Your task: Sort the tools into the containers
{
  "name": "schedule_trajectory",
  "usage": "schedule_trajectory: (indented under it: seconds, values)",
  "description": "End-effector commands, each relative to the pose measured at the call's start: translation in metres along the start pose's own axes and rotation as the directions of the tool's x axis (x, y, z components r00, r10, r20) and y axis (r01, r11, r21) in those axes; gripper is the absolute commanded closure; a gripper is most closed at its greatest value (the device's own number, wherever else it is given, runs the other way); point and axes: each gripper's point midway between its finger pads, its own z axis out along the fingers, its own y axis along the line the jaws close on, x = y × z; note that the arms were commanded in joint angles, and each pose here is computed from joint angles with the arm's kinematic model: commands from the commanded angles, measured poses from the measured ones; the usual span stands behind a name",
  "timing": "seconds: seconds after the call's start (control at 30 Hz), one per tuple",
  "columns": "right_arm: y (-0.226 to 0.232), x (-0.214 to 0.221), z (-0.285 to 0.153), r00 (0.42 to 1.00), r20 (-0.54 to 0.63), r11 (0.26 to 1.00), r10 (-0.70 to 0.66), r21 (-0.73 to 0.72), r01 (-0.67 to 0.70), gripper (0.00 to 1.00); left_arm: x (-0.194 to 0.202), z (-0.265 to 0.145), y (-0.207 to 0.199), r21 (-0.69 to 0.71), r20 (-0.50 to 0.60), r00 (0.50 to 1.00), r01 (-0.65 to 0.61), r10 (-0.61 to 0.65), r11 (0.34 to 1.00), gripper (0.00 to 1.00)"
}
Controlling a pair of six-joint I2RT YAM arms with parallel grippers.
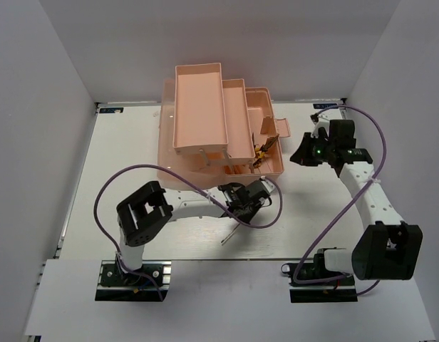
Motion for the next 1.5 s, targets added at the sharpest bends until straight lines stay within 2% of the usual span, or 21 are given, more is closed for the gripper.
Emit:
schedule_trajectory:
  seconds: [0.0,0.03,0.07,0.1,0.13,0.2,0.33,0.43,0.6,0.83,0.97,1.0,1.03,1.07,1.1,1.13,1.2,1.3,1.4,1.43,1.47]
  values:
    - [-0.029,0.004,-0.014,0.998,0.036,0.99,-0.046,0.134,0.041,1.0,-0.088,-0.081,-0.03,0.138,0.253,0.967,-0.035,-0.001,0.99,0.98]
    - [-0.034,0.006,-0.015,0.998,0.033,0.987,-0.049,0.156,0.043,1.0,-0.114,-0.098,-0.026,0.129,0.312,0.95,-0.017,-0.024,0.991,0.98]
    - [-0.103,0.004,-0.046,0.992,0.108,0.942,0.064,0.321,-0.096,1.0,-0.13,-0.11,-0.023,0.132,0.35,0.936,-0.016,-0.031,0.991,0.98]
    - [-0.054,0.015,-0.019,0.999,0.025,0.976,-0.03,0.218,0.024,1.0,-0.141,-0.122,-0.022,0.13,0.38,0.924,-0.01,-0.04,0.992,0.99]
    - [-0.062,0.027,-0.019,1.0,0.008,0.972,-0.009,0.236,0.007,1.0,-0.168,-0.14,-0.012,0.096,0.448,0.892,0.025,-0.065,0.995,0.99]
    - [-0.067,0.029,-0.021,1.0,0.016,0.968,-0.017,0.252,0.013,1.0,-0.185,-0.151,0.003,0.035,0.477,0.878,0.04,-0.052,0.999,1.0]
    - [-0.075,0.04,-0.024,1.0,0.016,0.966,-0.014,0.259,0.01,1.0,-0.232,-0.17,0.053,-0.146,0.566,0.82,0.194,-0.079,0.97,1.0]
    - [-0.072,0.046,-0.024,1.0,0.008,0.971,-0.004,0.241,0.002,1.0,-0.26,-0.169,0.089,-0.241,0.61,0.789,0.279,-0.079,0.93,1.0]
    - [-0.061,0.059,-0.023,1.0,-0.019,0.984,-0.023,0.176,0.026,1.0,-0.301,-0.151,0.135,-0.357,0.627,0.779,0.318,-0.027,0.878,1.0]
    - [-0.052,0.069,-0.02,0.999,-0.04,0.993,-0.021,0.119,0.025,1.0,-0.301,-0.137,0.201,-0.462,0.612,0.79,0.386,-0.027,0.799,1.0]
    - [-0.049,0.072,-0.018,0.999,-0.052,0.995,-0.013,0.097,0.018,1.0,-0.302,-0.131,0.214,-0.448,0.612,0.79,0.388,-0.04,0.805,0.99]
    - [-0.043,0.073,-0.017,0.998,-0.054,0.998,-0.018,0.061,0.021,0.96,-0.305,-0.131,0.218,-0.432,0.621,0.783,0.391,-0.047,0.812,0.94]
    - [-0.041,0.074,-0.015,0.998,-0.061,0.999,-0.024,0.043,0.027,0.74,-0.303,-0.127,0.221,-0.427,0.613,0.788,0.384,-0.051,0.818,0.85]
    - [-0.037,0.074,-0.015,0.997,-0.064,0.999,-0.049,0.015,0.05,0.64,-0.304,-0.124,0.215,-0.398,0.608,0.792,0.362,-0.053,0.843,0.72]
    - [-0.032,0.07,-0.015,0.996,-0.063,0.998,-0.068,-0.013,0.067,0.57,-0.306,-0.13,0.212,-0.381,0.616,0.786,0.357,-0.054,0.853,0.46]
    - [-0.014,0.07,-0.016,0.995,-0.057,0.99,-0.082,-0.116,0.075,0.52,-0.308,-0.131,0.209,-0.368,0.621,0.782,0.352,-0.054,0.861,0.36]
    - [0.009,0.069,-0.018,0.987,-0.042,0.954,-0.154,-0.265,0.138,0.43,-0.313,-0.138,0.199,-0.314,0.631,0.773,0.323,-0.057,0.893,0.23]
    - [0.05,0.08,-0.022,0.948,0.03,0.817,-0.317,-0.498,0.289,0.38,-0.327,-0.176,0.187,-0.265,0.683,0.729,0.308,-0.048,0.914,0.21]
    - [0.073,0.089,-0.017,0.781,0.252,0.561,-0.572,-0.575,0.596,0.36,-0.329,-0.237,0.175,-0.229,0.734,0.677,0.31,-0.046,0.923,0.34]
    - [0.086,0.101,-0.013,0.738,0.286,0.478,-0.611,-0.61,0.632,0.36,-0.319,-0.241,0.174,-0.217,0.727,0.683,0.323,-0.069,0.921,0.63]
    - [0.086,0.103,-0.007,0.673,0.324,0.413,-0.665,-0.592,0.693,0.36,-0.308,-0.253,0.176,-0.217,0.726,0.683,0.339,-0.081,0.915,0.82]
